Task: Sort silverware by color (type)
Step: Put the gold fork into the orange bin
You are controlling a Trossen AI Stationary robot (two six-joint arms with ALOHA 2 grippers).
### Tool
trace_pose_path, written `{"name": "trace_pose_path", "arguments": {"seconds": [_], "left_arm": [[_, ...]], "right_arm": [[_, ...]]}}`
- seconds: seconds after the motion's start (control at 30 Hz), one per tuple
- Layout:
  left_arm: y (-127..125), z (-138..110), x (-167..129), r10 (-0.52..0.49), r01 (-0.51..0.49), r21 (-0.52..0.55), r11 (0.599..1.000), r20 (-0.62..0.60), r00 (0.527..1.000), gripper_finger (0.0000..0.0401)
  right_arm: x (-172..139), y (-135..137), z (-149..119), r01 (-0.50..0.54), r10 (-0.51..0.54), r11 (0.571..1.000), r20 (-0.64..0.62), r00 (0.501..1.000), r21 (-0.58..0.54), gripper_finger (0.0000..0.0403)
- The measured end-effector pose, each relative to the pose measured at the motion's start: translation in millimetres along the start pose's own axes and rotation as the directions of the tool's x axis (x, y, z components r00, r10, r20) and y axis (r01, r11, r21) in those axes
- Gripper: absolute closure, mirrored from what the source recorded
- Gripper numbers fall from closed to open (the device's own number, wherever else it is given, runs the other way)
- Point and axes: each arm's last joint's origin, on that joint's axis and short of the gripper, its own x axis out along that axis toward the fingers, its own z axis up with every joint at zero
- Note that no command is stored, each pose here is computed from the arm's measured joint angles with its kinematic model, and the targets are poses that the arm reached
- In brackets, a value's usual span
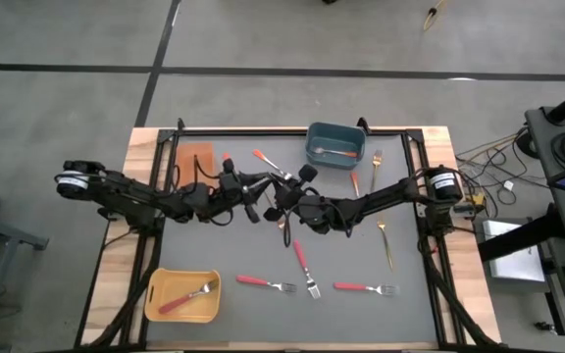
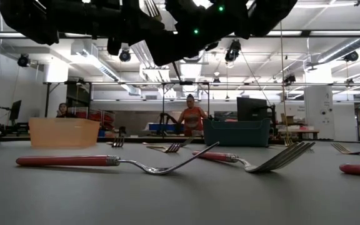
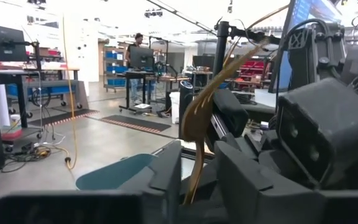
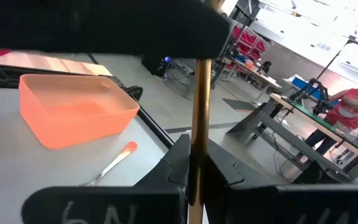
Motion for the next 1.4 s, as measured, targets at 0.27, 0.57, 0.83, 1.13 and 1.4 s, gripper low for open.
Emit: {"name": "trace_pose_path", "arguments": {"seconds": [0.27, 0.57, 0.83, 1.13, 1.4], "left_arm": [[-1.2, 1.5, 0.8, -0.025, 0.025, -0.001, 1.0, 0.005, 1.0, 0.0397], [-1.3, 1.7, 0.7, -0.029, 0.029, -0.012, 0.999, 0.005, 1.0, 0.04], [-0.9, 3.4, 0.3, -0.026, 0.026, -0.016, 1.0, 0.011, 1.0, 0.04], [5.1, 11.0, -3.4, 0.029, -0.029, 0.008, 1.0, -0.01, 1.0, 0.0401], [32.1, 28.5, -15.5, 0.129, -0.126, 0.033, 0.991, -0.113, 0.985, 0.0401]], "right_arm": [[-0.1, 0.6, 0.3, -0.023, 0.023, 1.0, 0.008, 1.0, 0.013, 0.039], [-0.3, 1.8, -1.1, -0.058, 0.058, 0.997, 0.003, 0.998, 0.059, 0.0384], [-0.3, 2.0, -1.1, -0.071, 0.071, 0.99, 0.005, 0.997, 0.118, 0.0302], [-2.8, -6.0, 6.2, -0.014, 0.014, 0.992, -0.001, 1.0, 0.126, 0.0226], [-12.7, -25.1, 18.4, -0.005, 0.009, 0.997, -0.056, 0.998, 0.071, 0.0208]]}}
